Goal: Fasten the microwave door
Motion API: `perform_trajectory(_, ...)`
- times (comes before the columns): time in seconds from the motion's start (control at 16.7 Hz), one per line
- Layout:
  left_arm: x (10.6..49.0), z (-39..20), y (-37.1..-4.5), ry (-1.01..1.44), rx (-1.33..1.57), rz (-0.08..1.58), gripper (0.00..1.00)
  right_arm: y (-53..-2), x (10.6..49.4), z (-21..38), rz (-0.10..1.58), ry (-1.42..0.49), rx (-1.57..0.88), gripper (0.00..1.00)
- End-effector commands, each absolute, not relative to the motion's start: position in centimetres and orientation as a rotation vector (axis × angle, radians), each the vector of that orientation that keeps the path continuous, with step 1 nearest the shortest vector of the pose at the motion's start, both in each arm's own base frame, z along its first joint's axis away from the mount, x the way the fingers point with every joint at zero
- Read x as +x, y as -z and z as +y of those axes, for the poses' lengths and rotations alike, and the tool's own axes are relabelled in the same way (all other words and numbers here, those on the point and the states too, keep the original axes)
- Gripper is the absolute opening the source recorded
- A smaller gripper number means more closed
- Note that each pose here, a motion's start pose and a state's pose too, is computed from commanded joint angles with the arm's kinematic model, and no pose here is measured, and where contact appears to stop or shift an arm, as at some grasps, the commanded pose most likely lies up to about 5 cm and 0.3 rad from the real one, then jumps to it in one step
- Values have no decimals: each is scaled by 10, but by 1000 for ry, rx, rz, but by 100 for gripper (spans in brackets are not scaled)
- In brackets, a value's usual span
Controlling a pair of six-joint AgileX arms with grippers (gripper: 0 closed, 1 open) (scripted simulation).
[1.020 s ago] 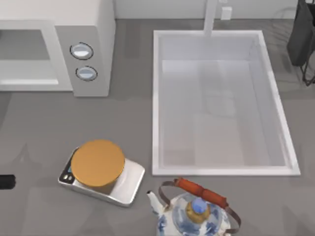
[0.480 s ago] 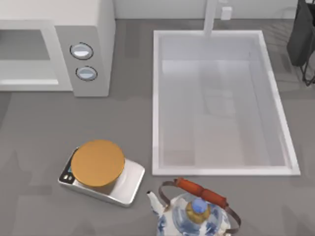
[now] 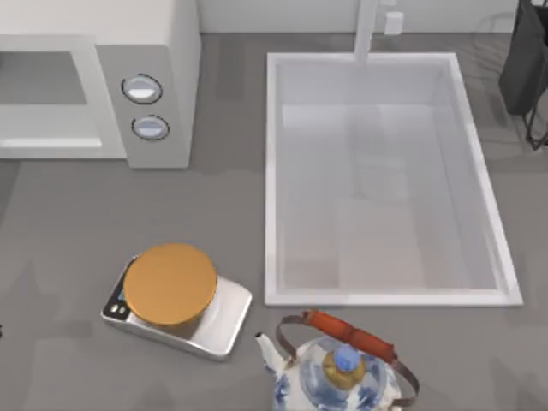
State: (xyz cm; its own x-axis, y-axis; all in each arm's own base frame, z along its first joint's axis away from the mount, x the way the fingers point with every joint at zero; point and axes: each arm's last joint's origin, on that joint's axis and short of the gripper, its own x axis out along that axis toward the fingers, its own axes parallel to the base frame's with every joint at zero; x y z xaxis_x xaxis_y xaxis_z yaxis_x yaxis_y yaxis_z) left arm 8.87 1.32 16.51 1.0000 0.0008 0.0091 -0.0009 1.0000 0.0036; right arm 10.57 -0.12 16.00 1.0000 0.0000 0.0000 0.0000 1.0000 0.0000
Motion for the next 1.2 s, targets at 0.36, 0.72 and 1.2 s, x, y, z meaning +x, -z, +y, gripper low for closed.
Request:
perform_trajectory(0.36, 97, -4, -181, -1, 3, -10, 0, -160, 106, -1, 0, 0, 0, 100)
perform_trajectory(0.72, 101, -13, -186, -1, 3, -8, 0, -160, 106, -1, 0, 0, 0, 100)
perform_trajectory(1.2, 107, -23, -198, -1, 4, -2, 0, -160, 106, -1, 0, 0, 0, 100)
